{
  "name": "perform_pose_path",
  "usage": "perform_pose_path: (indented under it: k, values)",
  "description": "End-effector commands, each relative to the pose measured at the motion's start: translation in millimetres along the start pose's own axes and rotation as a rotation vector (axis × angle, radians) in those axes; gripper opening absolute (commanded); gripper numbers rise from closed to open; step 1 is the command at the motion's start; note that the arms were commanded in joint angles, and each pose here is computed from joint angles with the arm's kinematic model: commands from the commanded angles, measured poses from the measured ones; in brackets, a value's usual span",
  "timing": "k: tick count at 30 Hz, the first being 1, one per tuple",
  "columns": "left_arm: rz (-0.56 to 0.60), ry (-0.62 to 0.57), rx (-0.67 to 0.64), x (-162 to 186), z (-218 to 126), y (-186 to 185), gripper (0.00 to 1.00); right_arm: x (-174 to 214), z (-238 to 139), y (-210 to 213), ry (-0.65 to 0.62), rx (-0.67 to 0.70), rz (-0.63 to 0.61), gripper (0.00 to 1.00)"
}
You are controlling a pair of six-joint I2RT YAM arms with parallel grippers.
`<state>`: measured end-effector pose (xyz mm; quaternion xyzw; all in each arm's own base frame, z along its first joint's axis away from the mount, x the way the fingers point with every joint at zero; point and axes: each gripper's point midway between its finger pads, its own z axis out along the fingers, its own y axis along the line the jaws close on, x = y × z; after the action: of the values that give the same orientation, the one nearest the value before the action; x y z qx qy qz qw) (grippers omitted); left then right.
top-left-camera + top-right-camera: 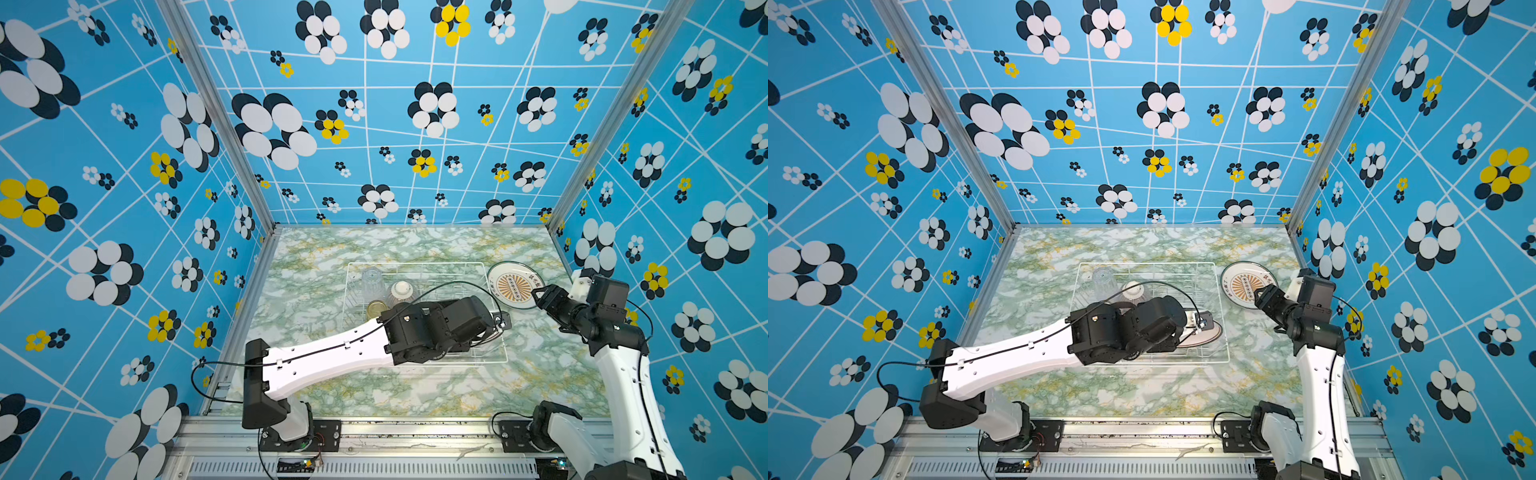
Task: Unload the mixed dishes from the dish rack
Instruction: 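Lift the red-lettered plate up out of the rack with the left gripper, then grasp the raised plate's rim with the right gripper beside the left gripper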
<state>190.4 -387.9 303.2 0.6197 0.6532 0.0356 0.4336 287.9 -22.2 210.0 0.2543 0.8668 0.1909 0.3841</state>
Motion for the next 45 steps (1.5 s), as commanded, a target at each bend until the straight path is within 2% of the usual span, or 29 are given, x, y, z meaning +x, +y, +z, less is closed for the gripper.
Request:
perform_pose_path:
  k: [1, 5, 10, 14, 20, 24, 28, 34, 45]
  values:
    - [-0.064, -0.050, -0.048, -10.7, -10.6, 16.0, 0.00, 0.5, -2.8, 7.4, -0.004, -0.031, -0.025, 0.63]
    - [-0.098, -0.061, -0.089, -13.9, -18.4, 32.3, 0.00, 2.5, -6.5, 13.5, 0.002, -0.060, -0.054, 0.63]
    - [-0.258, -0.118, -0.100, -12.6, -41.3, 74.9, 0.00, 4.6, -16.3, 26.6, -0.007, -0.125, -0.093, 0.62]
    - [-0.392, -0.175, -0.080, -8.1, -56.0, 102.9, 0.00, 11.2, -24.9, 45.7, 0.013, -0.232, -0.112, 0.60]
    - [-0.627, -0.269, 0.007, 4.3, -64.2, 134.0, 0.00, 27.6, -50.9, 91.0, 0.069, -0.509, -0.152, 0.59]
    - [-0.794, -0.337, 0.085, 15.6, -58.4, 148.5, 0.00, 30.1, -72.9, 121.1, 0.080, -0.718, -0.138, 0.59]
    - [-0.941, -0.429, 0.175, 21.6, -50.4, 160.5, 0.00, 27.5, -88.8, 140.2, 0.084, -0.859, -0.123, 0.59]
    - [-1.030, -0.485, 0.244, 24.6, -36.7, 169.6, 0.00, 33.2, -96.4, 153.9, 0.120, -0.944, -0.125, 0.60]
    - [-1.078, -0.539, 0.344, 11.5, -15.7, 171.5, 0.00, 28.7, -71.4, 161.9, 0.134, -0.939, -0.066, 0.60]
